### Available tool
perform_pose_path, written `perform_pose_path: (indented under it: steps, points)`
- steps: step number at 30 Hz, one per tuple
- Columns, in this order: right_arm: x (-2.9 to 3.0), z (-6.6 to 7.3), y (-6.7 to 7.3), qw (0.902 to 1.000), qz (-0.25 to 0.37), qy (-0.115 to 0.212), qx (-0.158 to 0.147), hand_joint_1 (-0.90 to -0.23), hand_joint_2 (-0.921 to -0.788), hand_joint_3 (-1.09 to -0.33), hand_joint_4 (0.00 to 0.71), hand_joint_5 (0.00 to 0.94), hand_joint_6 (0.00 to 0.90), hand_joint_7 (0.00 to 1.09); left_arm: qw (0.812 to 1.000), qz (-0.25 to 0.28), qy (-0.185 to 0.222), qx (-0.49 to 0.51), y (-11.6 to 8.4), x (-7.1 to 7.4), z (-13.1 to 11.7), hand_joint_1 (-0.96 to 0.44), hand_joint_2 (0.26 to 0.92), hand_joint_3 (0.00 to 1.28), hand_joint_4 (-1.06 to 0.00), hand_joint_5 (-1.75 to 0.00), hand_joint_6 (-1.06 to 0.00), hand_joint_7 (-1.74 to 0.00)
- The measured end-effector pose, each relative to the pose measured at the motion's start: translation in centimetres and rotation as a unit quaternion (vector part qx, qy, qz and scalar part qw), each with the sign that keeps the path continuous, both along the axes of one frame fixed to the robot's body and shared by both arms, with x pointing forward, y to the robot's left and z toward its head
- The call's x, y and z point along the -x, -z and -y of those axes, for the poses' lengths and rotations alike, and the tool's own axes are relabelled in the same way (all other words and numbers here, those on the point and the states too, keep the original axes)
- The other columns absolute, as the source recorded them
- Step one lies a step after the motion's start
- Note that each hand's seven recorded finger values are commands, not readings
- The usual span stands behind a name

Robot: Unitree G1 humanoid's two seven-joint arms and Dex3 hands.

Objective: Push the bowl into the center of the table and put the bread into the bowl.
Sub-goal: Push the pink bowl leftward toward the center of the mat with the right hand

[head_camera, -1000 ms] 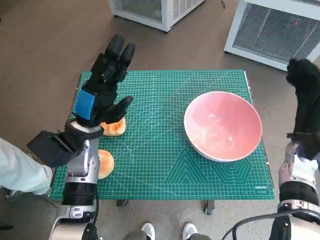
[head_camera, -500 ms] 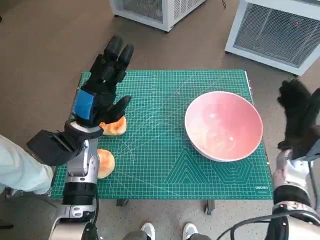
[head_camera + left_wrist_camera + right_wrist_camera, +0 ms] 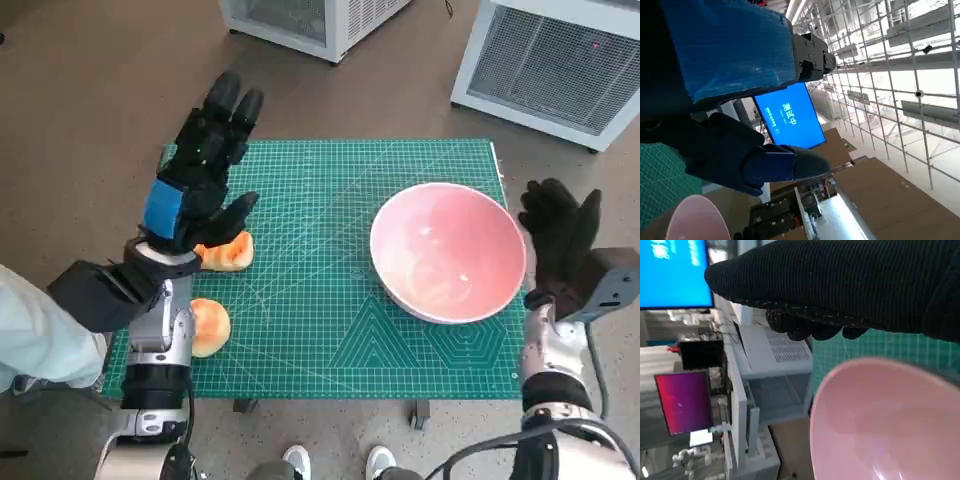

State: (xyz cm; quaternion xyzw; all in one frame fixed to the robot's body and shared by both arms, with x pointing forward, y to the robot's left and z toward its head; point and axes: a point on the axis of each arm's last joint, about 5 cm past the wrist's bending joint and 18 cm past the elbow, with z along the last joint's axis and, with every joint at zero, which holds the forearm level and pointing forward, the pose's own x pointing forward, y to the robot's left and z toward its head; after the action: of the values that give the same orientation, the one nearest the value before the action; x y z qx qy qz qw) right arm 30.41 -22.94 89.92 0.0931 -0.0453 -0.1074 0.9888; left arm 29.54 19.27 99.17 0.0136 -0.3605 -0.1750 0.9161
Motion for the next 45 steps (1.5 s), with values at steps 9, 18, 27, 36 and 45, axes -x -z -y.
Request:
perform_pose_path:
  steps: [9,18,27,36,45]
  points:
    - [-0.66,-2.0,0.2,0.9972,-0.007,-0.022,-0.071,-0.565,-0.921,-0.878,0.159,0.004,0.19,0.17,1.0,-0.003,-0.015,-0.011,0.3,0.6,-1.1,-0.69,0.921,0.38,-0.12,0.0,-0.15,-0.05]
    - [-1.6,-4.0,-0.6,0.9923,0.006,-0.05,-0.113,-0.54,-0.921,-0.891,0.161,0.003,0.202,0.16,0.999,0.003,-0.034,-0.014,0.4,1.3,-2.0,-0.7,0.921,0.38,-0.12,0.0,-0.16,-0.05]
    - [-2.24,-5.9,-1.2,0.9872,0.016,-0.07,-0.142,-0.54,-0.921,-0.885,0.19,0.014,0.236,0.17,0.998,0.01,-0.055,-0.018,0.3,2.1,-2.5,-0.7,0.921,0.38,-0.12,0.0,-0.16,-0.05]
    - [-2.66,-7.9,-1.6,0.9826,0.015,-0.096,-0.159,-0.537,-0.921,-0.857,0.196,0.011,0.245,0.17,0.997,0.012,-0.072,-0.018,0.3,3.0,-2.9,-0.69,0.921,0.39,-0.11,0.0,-0.15,-0.04]
    - [-2.77,-9.3,-1.6,0.978,-0.004,-0.117,-0.172,-0.535,-0.921,-0.858,0.203,0.009,0.254,0.17,0.996,0.006,-0.091,-0.013,0.4,3.8,-3.2,-0.69,0.921,0.39,-0.1,0.0,-0.15,-0.04]
